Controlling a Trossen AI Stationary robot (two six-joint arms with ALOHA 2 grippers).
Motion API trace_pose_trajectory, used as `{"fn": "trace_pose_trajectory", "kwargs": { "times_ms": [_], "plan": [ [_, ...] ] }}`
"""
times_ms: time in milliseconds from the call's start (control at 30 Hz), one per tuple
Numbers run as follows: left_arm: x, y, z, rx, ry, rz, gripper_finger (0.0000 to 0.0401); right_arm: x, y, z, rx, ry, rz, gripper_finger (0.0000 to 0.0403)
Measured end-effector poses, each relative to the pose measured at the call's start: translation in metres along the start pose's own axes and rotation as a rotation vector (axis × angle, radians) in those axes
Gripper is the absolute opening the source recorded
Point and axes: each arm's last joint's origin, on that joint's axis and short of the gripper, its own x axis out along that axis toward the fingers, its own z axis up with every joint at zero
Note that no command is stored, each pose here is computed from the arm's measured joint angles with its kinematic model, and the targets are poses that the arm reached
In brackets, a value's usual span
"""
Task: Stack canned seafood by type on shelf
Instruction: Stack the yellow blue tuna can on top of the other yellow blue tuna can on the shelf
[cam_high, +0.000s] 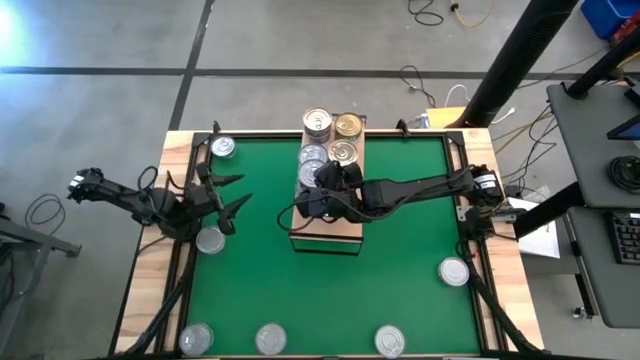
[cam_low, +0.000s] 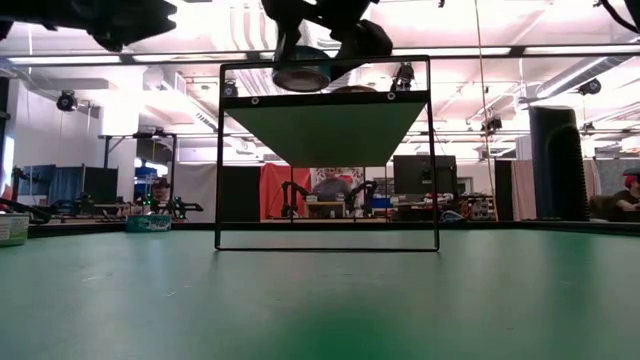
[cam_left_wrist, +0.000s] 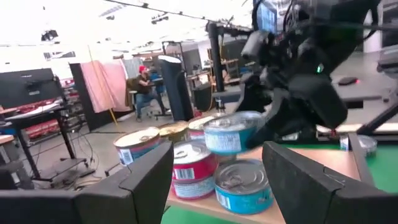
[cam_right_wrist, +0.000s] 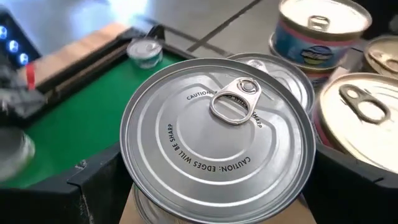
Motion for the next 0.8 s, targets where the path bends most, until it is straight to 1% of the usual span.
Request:
{"fn": "trace_pose_trajectory", "kwargs": {
  "times_ms": [67, 133, 200, 300, 400, 533, 633, 800],
  "plan": [
    [0.002, -0.002, -0.002, 0.011, 0.008, -0.021, 0.0232, 0.002, 0.005, -0.004, 0.029, -0.029, -0.016, 0.0371],
    [0.004, -0.005, -0.004, 0.025, 0.019, -0.05, 0.0232, 0.006, 0.011, -0.01, 0.034, -0.03, -0.01, 0.0371],
    [0.009, -0.006, 0.0, 0.036, 0.037, -0.046, 0.0232, 0.012, 0.016, -0.017, 0.038, -0.017, -0.004, 0.0371],
    [0.017, -0.003, 0.013, 0.068, 0.076, -0.023, 0.0232, 0.019, 0.019, -0.022, 0.037, -0.007, -0.014, 0.0371],
    [0.026, 0.003, 0.033, 0.092, 0.118, -0.043, 0.0232, 0.021, 0.018, -0.023, 0.034, -0.009, -0.022, 0.0371],
    [0.039, 0.011, 0.049, 0.112, 0.122, -0.047, 0.0232, 0.02, 0.018, -0.023, 0.029, -0.009, -0.023, 0.0371],
    [0.05, 0.017, 0.051, 0.116, 0.122, -0.063, 0.0232, 0.02, 0.018, -0.023, 0.021, -0.005, -0.025, 0.0371],
    [0.073, 0.026, 0.041, 0.071, 0.077, -0.187, 0.0232, 0.021, 0.017, -0.026, 0.002, 0.009, -0.033, 0.0371]
  ]
}}
